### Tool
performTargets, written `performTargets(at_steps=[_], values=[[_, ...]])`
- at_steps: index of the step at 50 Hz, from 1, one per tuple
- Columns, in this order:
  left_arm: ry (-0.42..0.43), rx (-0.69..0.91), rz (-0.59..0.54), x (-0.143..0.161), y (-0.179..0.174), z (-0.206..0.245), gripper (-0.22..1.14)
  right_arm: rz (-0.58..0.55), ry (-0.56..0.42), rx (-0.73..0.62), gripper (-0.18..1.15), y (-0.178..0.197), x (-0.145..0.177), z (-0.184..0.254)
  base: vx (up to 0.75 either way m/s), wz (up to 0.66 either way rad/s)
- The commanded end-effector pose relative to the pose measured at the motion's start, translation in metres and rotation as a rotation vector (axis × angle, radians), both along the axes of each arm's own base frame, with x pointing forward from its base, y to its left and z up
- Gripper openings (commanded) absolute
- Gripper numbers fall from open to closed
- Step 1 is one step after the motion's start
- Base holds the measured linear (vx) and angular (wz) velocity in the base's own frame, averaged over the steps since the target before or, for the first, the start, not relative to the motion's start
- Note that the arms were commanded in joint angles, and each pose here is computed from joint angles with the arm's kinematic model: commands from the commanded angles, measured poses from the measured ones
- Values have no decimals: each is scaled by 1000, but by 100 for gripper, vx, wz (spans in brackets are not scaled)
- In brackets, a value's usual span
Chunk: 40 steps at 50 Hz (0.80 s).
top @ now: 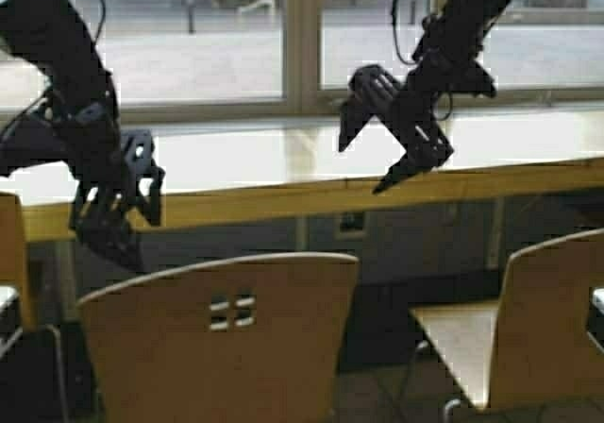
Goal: Push the chairs under the table
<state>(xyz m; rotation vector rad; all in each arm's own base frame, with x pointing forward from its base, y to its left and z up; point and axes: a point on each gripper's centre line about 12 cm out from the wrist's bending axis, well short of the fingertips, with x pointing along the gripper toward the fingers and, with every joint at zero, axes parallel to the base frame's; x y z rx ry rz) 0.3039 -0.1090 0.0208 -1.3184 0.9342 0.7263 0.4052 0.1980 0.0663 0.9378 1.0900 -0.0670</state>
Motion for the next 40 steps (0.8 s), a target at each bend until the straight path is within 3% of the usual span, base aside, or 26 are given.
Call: performTargets(at_steps=[1,14,27,40], values=[[6,-7,70,5,0,-8,99,3,-17,39,103,12,16,6,19,2],[60,15,188,6,5,-39,99,4,46,76,103,33,28,-27,16,4],[64,12,216,31,2,-60,99,16,80,84,103,42,43,-57,10,1],[109,27,255,29,16,-79,99,44,161,105,103,58,40,-96,9,1]])
